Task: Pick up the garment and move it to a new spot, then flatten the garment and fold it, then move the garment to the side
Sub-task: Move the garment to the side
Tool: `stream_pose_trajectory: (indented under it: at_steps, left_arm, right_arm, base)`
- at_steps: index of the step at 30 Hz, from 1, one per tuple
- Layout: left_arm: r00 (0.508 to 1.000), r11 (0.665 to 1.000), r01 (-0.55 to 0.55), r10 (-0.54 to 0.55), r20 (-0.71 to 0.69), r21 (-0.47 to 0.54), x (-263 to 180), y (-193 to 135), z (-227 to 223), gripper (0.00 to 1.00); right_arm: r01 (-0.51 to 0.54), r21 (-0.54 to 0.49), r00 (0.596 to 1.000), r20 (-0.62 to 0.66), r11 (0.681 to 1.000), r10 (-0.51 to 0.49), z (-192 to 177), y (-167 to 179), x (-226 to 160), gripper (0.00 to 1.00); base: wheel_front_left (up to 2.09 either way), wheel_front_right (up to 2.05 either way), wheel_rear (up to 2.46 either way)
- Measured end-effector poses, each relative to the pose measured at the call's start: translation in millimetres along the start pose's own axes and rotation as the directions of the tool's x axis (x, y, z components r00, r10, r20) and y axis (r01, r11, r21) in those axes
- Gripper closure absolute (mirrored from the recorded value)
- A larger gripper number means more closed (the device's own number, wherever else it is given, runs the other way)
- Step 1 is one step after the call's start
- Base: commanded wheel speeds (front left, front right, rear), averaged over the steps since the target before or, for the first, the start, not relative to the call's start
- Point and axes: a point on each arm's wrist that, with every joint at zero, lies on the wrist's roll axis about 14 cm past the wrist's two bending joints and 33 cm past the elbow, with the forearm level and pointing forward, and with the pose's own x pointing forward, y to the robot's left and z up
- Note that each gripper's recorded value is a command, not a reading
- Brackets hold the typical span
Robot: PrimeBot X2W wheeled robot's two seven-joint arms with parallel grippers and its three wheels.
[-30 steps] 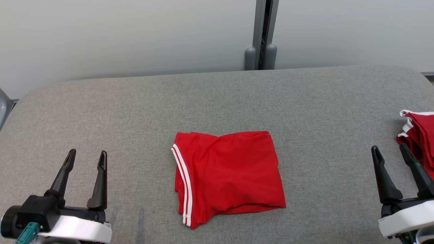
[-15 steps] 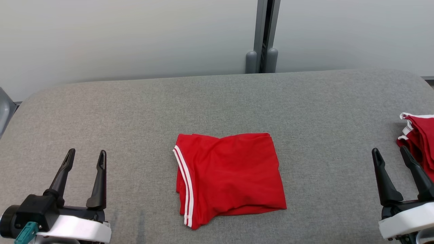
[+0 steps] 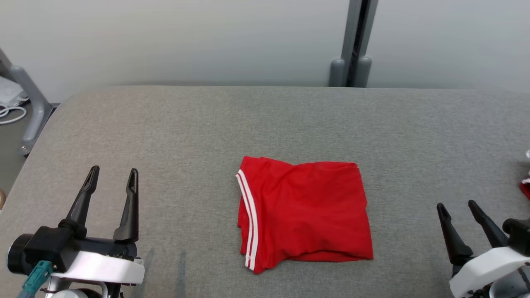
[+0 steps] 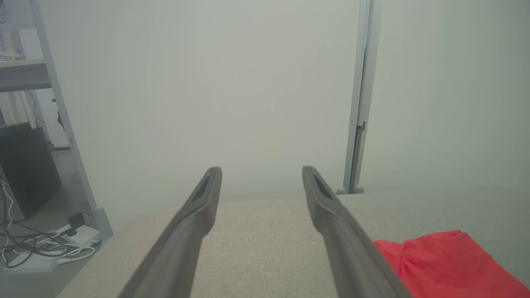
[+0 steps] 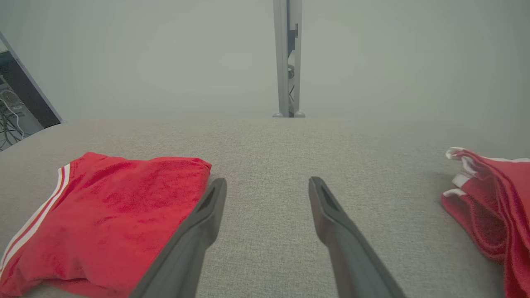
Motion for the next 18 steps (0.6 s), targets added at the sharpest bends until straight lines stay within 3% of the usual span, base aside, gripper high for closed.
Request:
stream_pose_trajectory:
  at_steps: [9,18]
  left_arm:
    - [0.996,0.996,-0.084,0.084,0.027,0.007,-0.5,26.3,4.3,0.00]
    - [0.987,0.987,-0.159,0.159,0.006,0.017,-3.6,48.0,-6.6,0.00]
  right_arm:
    - [-0.161,0.063,0.974,-0.153,0.985,0.169,-51.3,52.3,54.5,0.00]
    - [-0.261,0.107,0.917,-0.284,0.959,0.281,-95.6,88.9,88.8,0.00]
  base:
    - [0.00,0.00,0.00]
    - [0.00,0.00,0.00]
